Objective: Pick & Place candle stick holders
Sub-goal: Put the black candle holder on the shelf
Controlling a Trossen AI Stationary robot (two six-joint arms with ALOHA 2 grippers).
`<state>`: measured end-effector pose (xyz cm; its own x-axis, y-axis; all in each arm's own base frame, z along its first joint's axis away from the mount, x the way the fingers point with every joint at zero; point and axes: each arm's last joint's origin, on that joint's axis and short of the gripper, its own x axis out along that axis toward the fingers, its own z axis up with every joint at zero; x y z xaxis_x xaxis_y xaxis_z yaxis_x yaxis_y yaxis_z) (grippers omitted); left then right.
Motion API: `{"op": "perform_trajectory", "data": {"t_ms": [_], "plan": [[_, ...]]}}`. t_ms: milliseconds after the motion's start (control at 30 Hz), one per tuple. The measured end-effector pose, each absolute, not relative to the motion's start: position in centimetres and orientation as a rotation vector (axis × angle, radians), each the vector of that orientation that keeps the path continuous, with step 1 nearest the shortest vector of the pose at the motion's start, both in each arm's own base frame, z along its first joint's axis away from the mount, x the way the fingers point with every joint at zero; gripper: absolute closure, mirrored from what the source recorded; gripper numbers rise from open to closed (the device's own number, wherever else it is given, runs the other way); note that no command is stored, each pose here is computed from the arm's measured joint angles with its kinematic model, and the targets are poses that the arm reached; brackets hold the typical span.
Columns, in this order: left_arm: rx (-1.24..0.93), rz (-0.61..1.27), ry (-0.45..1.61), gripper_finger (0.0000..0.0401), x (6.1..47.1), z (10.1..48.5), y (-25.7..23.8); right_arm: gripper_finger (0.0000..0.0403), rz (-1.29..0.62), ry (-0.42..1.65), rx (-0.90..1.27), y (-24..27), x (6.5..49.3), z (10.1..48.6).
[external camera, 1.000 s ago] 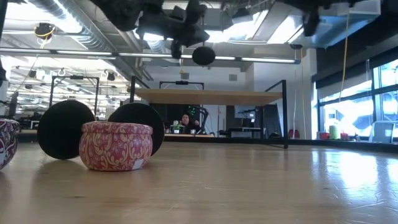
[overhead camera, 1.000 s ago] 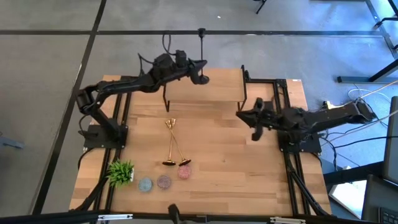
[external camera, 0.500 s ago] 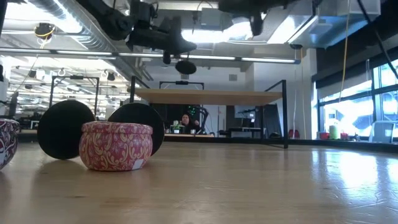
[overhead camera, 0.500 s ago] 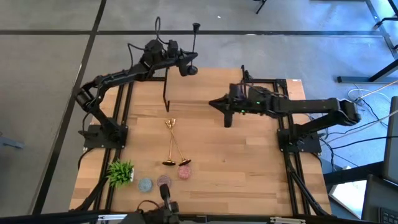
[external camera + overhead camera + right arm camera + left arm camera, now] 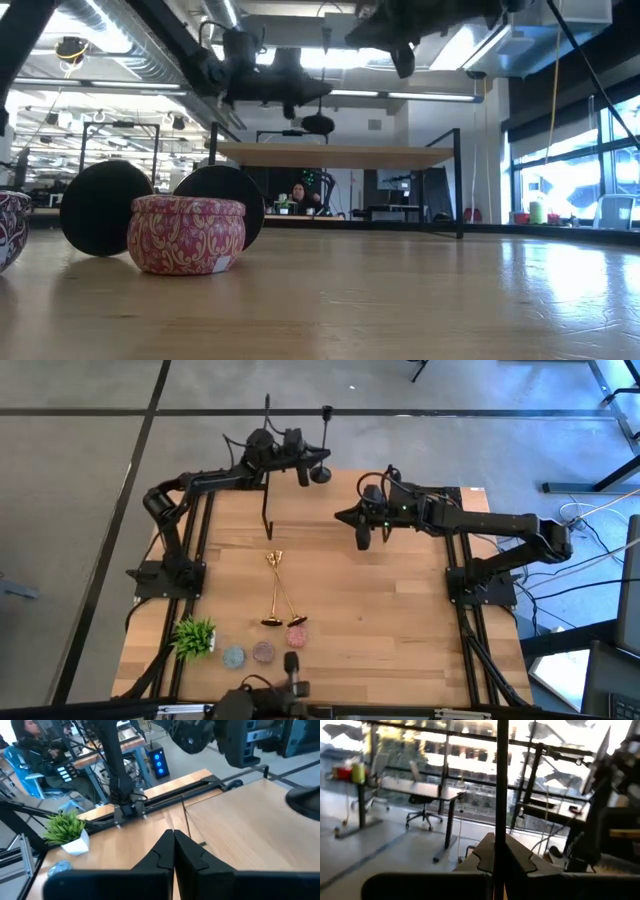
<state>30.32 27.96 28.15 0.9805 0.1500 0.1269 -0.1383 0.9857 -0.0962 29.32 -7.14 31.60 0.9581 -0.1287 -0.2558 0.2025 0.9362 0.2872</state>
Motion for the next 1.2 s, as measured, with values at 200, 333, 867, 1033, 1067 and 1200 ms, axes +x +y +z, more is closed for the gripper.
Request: {"op": "perform_trajectory", "data": {"t_ms": [200,333,867,1033,1067,1200], "plan": [[-0.015,0.029,-0.126,0.0393,32.3,28.7,30.1,0.0401,-0.167,0.234,0.325,-8.7,28.9,31.6],[-0.074,-0.022,-0.103,0.0393,33.3,27.2,32.0,0.0401,-0.147,0.235,0.332,-9.0,28.8,31.6],[-0.014,-0.077,-0.144,0.0393,33.7,26.8,32.6,0.0402,-0.110,0.261,0.352,-8.8,28.3,31.7],[-0.009,-0.074,-0.159,0.0393,34.0,26.4,32.7,0.0402,-0.099,0.261,0.366,-8.8,28.3,31.7],[-0.007,-0.076,-0.161,0.0393,34.0,26.4,32.6,0.0402,-0.099,0.261,0.369,-8.8,28.3,31.8],[-0.002,-0.077,-0.166,0.0393,34.0,26.5,32.6,0.0402,-0.098,0.259,0.374,-8.8,28.2,31.8]]}}
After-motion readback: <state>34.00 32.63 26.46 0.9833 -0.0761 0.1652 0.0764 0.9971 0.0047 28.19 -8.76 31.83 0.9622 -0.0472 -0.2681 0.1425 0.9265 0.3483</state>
